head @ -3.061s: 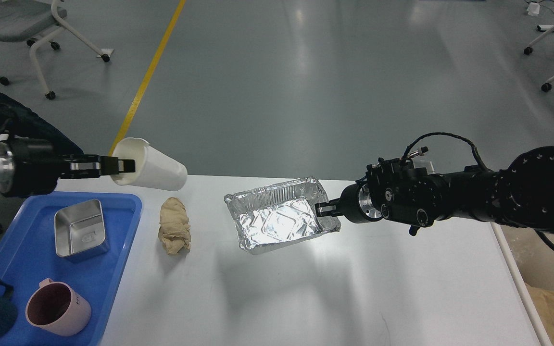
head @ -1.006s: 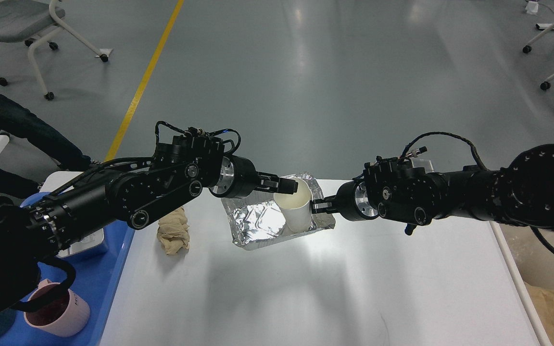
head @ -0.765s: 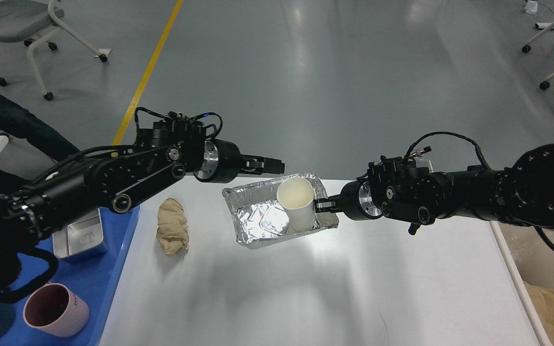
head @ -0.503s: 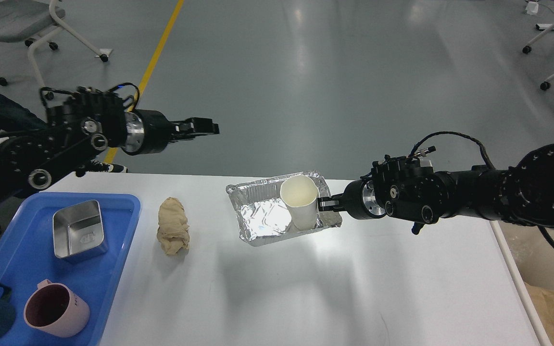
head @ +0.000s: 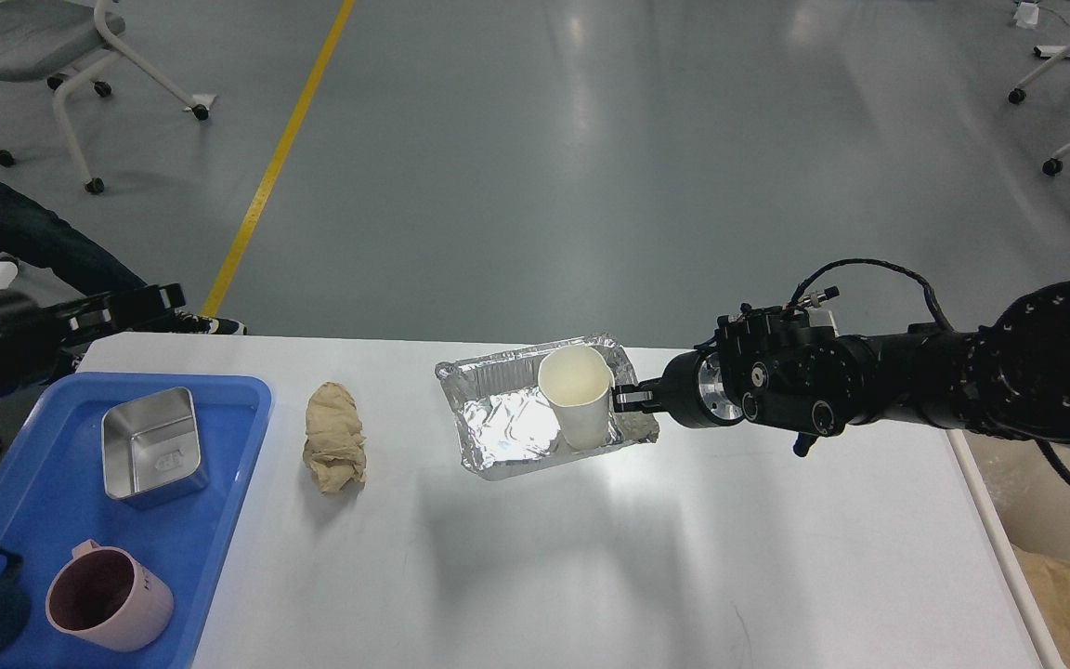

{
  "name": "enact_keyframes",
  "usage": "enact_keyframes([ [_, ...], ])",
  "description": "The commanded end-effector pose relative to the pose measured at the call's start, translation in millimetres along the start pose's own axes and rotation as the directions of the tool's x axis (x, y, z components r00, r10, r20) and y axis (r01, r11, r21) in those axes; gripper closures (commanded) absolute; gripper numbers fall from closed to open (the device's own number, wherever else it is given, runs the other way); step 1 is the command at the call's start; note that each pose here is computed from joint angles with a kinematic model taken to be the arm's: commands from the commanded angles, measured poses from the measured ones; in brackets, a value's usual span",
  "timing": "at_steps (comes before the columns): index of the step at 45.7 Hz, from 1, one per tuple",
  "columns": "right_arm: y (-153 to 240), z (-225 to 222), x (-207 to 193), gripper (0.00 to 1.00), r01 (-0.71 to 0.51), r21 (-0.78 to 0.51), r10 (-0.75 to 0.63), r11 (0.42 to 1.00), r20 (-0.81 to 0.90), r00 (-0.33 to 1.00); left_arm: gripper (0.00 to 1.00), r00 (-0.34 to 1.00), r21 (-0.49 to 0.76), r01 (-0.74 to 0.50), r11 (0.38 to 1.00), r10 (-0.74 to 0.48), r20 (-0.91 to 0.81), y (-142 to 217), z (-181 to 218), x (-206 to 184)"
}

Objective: Tidy desktop
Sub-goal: 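Release the cup into the foil tray and withdraw the left gripper, then reach the left gripper to the crumpled bread and grasp it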

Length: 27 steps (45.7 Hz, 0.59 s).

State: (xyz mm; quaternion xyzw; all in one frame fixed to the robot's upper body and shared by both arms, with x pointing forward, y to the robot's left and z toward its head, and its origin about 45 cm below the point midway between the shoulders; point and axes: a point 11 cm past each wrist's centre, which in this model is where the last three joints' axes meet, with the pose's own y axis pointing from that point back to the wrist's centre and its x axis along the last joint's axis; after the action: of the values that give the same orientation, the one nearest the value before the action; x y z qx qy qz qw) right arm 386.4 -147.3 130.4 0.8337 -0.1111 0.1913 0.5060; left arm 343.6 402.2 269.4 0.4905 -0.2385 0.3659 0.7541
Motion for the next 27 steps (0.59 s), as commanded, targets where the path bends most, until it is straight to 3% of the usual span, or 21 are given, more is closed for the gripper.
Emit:
enact_keyframes([
  [1,0,1,-1,1.0,0.002,0.0,-0.002,1.0,0.004,1.0,0.27,0.996,0.084,-0.083,0.993,0.086,-0.029,25,-34,-7],
  [9,-1,0,-2,1.0,0.004,0.001,-0.004,1.0,0.002,1.0,0.27,0.972,0.146,-0.127,0.981,0.152,-0.178,37,-52,-11],
  [27,5,9,0,1.0,-0.002,-0.011,0.002,1.0,0.02,1.0,0.27,0.974,0.216,-0.131,0.967,0.167,-0.155,76,-79,-7],
])
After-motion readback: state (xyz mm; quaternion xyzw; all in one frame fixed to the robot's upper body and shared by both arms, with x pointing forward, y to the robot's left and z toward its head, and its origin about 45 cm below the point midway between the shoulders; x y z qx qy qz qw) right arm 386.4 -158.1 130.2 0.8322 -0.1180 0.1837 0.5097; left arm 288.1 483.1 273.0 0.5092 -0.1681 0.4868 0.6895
